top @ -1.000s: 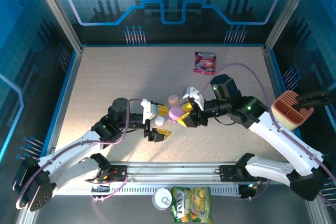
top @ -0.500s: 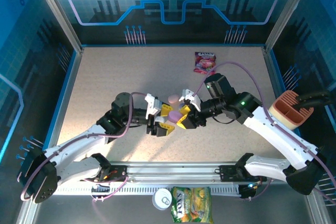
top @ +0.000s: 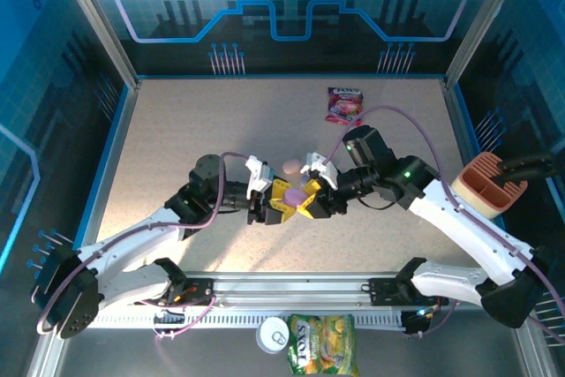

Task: Insert the wireless bluetooth earbuds into the charging case

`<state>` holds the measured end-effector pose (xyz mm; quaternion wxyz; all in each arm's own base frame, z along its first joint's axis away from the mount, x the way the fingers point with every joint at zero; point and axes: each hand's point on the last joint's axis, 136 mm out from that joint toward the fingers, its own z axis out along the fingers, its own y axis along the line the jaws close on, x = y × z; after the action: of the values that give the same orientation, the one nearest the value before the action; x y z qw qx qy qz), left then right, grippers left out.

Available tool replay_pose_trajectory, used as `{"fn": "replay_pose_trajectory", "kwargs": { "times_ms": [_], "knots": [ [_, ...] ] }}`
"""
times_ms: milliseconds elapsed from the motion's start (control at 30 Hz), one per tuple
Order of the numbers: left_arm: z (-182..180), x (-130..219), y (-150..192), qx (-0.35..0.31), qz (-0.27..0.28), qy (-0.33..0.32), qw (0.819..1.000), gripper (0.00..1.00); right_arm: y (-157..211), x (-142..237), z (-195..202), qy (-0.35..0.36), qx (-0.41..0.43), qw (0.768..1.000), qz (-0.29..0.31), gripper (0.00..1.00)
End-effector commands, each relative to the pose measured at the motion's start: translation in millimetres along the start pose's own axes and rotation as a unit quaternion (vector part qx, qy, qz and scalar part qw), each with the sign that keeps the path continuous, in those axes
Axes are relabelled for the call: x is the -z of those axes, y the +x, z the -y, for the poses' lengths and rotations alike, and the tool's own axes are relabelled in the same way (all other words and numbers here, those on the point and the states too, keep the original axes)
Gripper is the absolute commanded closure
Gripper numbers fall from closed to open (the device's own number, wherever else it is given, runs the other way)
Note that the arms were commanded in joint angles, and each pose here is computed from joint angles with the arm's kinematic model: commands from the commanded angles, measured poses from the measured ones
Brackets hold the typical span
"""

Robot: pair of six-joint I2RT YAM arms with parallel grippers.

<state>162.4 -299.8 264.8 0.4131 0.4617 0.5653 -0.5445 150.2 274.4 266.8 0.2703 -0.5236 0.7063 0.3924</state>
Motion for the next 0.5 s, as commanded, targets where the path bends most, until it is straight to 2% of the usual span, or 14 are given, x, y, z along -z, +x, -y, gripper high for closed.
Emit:
{"fn": "replay_pose_trajectory", "kwargs": {
  "times_ms": [0, 200, 333, 467],
  "knots": [
    [12.0, -3.1, -18.4, -0.023, 0.014, 0.029, 0.999, 0.54, 5.7, -1.5, 2.9, 0.001, 0.002, 1.000, -0.008, 0.70],
    [11.3, -4.4, -19.7, -0.023, 0.013, 0.032, 0.999, 0.57, 8.0, -2.2, 6.0, 0.004, 0.001, 1.000, -0.014, 0.71],
    [10.0, -4.9, -20.1, -0.023, 0.014, 0.030, 0.999, 0.50, 8.7, -2.8, 7.7, 0.006, 0.000, 1.000, -0.018, 0.71],
    [11.0, -4.2, -19.7, -0.022, 0.014, 0.030, 0.999, 0.53, 8.1, -2.3, 7.9, 0.006, 0.001, 1.000, -0.016, 0.71]
  ]
}}
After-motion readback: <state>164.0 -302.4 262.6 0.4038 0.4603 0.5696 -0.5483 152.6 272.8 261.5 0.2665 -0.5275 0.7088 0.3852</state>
